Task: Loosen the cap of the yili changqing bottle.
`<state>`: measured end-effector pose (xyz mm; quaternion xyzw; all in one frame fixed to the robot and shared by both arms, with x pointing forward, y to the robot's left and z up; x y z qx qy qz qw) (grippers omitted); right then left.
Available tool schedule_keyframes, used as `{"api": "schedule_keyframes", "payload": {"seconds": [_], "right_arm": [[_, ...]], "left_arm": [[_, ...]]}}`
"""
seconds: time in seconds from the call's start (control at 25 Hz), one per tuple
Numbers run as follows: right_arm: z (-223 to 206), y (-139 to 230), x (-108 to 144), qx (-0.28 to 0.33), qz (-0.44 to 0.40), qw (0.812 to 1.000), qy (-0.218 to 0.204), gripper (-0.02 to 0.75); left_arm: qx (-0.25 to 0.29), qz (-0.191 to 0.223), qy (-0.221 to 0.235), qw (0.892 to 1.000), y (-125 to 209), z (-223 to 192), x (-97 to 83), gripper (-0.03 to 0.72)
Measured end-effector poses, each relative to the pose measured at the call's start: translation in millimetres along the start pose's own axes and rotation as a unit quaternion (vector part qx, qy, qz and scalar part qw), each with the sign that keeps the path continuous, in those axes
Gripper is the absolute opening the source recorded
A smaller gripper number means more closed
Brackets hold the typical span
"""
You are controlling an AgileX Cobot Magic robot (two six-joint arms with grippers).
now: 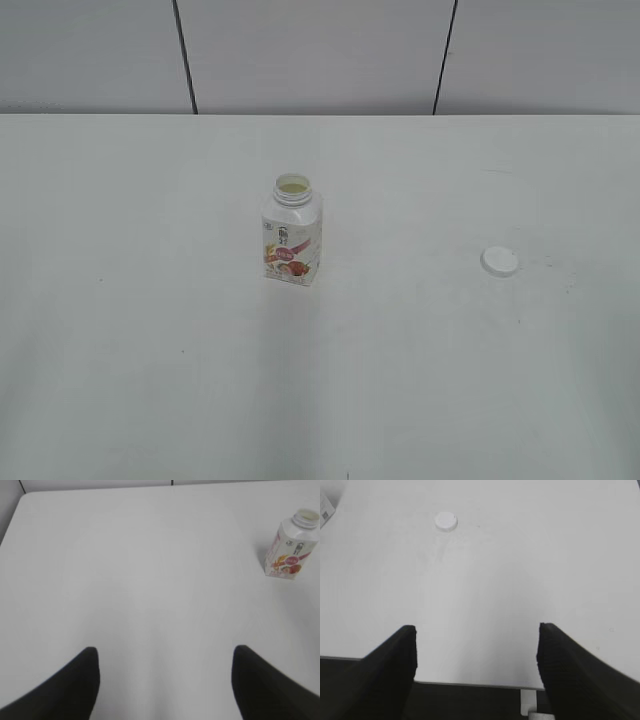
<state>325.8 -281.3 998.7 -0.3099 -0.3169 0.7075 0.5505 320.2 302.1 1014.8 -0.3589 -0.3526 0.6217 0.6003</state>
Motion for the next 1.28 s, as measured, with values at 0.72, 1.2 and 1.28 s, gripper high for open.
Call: {"api": "schedule_keyframes", "payload": {"seconds": [0.72,1.2,1.28], "right_arm": [[22,0,1,-0.082,0.004,0.996,0.015,0.588],[22,0,1,-0.082,0.002,0.996,0.015,0.588],[22,0,1,-0.082,0.002,0.996,0.015,0.588]], "left_arm": [[-0.035,0.0,0.001,0.999,0,10,0.0,0.489],[-0.035,0.001,0.001,0.999,0,10,0.0,0.482],[-0.035,0.001,0.001,0.999,0,10,0.0,0.482]]}}
Point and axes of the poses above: a point on each arm's last joint axis where the gripper is mounted, z pointing back along that axis away from the gripper, x along the wrist's bending axis when the last joint is at zero, y = z × x, the point moved 9 cm from there along -z, pointing out along that axis toward the gripper, and after that the axes turned 4 degrees about z, right-handed, at the moved point
